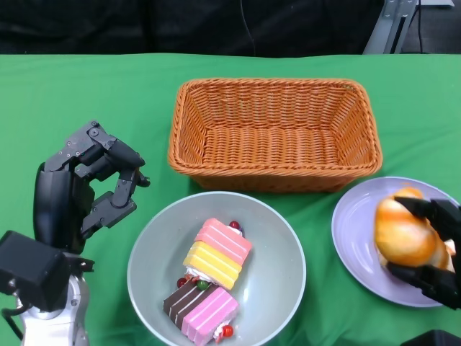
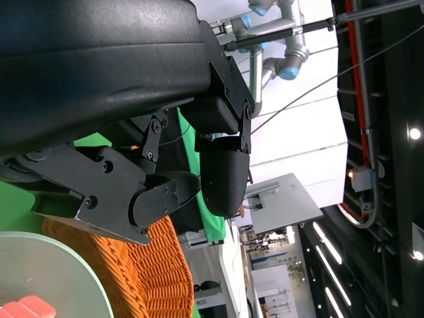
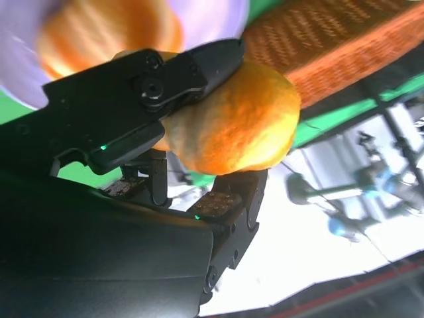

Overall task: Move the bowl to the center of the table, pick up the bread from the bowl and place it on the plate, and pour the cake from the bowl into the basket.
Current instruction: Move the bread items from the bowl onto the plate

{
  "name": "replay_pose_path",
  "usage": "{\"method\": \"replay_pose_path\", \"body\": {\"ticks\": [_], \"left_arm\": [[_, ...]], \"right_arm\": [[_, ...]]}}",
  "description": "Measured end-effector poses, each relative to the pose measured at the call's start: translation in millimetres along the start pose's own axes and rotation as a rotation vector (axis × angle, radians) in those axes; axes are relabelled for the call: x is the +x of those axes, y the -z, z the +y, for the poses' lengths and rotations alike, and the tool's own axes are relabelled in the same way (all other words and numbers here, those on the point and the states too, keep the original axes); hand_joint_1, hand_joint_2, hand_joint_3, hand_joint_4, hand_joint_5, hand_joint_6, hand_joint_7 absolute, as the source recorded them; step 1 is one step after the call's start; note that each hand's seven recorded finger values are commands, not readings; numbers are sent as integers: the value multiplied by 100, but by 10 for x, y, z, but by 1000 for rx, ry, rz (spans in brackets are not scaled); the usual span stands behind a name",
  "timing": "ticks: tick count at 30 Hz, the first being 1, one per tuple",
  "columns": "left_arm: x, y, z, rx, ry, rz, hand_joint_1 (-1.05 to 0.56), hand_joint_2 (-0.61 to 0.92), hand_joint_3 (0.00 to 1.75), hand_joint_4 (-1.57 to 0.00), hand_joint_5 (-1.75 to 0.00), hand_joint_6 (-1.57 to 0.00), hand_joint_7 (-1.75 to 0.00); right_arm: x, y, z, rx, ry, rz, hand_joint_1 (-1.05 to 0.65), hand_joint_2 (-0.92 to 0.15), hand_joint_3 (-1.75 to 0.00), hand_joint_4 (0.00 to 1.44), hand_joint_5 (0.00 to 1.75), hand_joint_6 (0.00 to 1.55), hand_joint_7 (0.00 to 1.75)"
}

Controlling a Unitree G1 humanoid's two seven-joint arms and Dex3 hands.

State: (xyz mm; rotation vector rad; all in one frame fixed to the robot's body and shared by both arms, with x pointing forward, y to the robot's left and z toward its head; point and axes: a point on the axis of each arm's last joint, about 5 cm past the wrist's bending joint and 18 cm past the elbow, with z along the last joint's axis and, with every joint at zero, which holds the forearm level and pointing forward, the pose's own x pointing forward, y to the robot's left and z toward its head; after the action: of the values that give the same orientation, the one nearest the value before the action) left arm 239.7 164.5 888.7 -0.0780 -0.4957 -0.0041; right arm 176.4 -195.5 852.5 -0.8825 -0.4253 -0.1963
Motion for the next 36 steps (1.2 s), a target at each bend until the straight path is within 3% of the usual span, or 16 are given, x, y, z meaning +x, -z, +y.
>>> {"method": "replay_pose_path", "body": {"ticks": [4,15,28,36], "left_arm": [[4,-3,-3,-2,0,1,-5,69,88,-76,-155,-76,-138],[4,-4,-4,0,1,0,-6,71,84,-75,-156,-74,-139],[5,-7,11,4,1,-2,-5,73,83,-76,-158,-75,-140],[-1,-2,13,6,0,-3,-6,71,84,-77,-157,-75,-140]], "right_arm": [[-59,87,62,-17,-30,40,-9,-92,-1,81,129,107,37],[9,199,119,-55,-41,36,-8,-92,-1,78,131,108,32],[58,231,167,-69,-38,45,-7,-90,0,84,115,113,22],[66,242,197,-77,-50,39,-9,-92,-1,80,126,114,19]]}}
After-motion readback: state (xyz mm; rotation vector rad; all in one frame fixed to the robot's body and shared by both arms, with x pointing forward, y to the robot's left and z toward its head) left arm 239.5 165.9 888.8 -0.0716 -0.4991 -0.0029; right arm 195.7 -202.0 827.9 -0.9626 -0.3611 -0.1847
